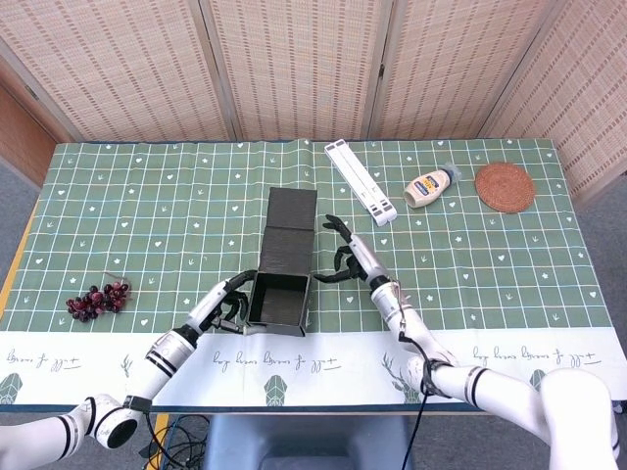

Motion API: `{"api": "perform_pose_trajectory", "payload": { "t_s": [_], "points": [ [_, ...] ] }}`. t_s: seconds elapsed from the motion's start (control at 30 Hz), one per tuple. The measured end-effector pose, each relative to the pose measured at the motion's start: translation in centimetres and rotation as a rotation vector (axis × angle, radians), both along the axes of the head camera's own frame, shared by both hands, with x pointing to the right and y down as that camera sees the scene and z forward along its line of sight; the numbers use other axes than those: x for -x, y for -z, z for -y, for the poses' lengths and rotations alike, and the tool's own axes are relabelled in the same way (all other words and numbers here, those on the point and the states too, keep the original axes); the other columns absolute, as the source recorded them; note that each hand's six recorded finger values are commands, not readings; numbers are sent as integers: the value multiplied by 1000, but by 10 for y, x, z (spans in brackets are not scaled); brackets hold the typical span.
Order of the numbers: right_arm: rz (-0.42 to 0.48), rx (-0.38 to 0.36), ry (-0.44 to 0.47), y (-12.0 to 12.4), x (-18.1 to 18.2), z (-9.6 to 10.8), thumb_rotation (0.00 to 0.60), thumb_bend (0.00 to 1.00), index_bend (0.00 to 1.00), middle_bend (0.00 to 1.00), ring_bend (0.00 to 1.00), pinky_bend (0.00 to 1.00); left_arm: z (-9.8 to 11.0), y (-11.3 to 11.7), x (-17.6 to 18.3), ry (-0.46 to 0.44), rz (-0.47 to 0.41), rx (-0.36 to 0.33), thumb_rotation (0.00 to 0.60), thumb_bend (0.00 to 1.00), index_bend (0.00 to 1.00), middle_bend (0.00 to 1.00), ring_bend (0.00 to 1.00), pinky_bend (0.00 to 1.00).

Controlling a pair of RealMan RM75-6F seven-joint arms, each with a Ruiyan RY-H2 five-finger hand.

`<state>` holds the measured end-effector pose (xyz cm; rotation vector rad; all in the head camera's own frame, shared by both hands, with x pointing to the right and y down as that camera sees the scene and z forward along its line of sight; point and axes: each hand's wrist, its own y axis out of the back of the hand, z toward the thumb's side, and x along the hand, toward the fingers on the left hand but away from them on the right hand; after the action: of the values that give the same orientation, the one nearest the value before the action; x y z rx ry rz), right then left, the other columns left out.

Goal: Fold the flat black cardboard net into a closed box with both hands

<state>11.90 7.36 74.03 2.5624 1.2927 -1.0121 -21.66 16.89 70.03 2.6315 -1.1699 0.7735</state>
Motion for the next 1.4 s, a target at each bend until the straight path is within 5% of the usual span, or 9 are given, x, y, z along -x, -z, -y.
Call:
{"api": "perform_pose_trajectory", "payload": {
  "t_s": [0.47, 0.8, 1.0, 1.23, 1.4],
  "points": [
    [140, -38, -86, 20, 54, 22, 600, 90, 0, 150, 665, 1000, -11, -1, -20, -115, 16, 11, 600, 119, 347, 350, 652, 852],
    [242, 9, 73, 62, 70, 12, 600, 0, 0, 210, 665, 1000, 6, -27, -11, -61, 130, 31, 600, 119, 332, 349, 652, 852],
    [147, -2, 297, 69, 68, -2, 600, 0, 0, 211, 665, 1000, 12, -37, -6, -24, 213, 3, 600, 119, 329, 350, 652, 854],
    [34, -89, 434, 66, 72, -7, 600, 0, 0, 214, 669, 1000, 15, -45, 2, 81, 301, -15, 600, 120, 320, 349, 652, 861],
    [-77, -193, 518, 61, 76, -6, 600, 0, 0, 216, 672, 1000, 13, -49, 5, 159, 348, -7, 600, 119, 189, 246, 643, 867]
  ]
}}
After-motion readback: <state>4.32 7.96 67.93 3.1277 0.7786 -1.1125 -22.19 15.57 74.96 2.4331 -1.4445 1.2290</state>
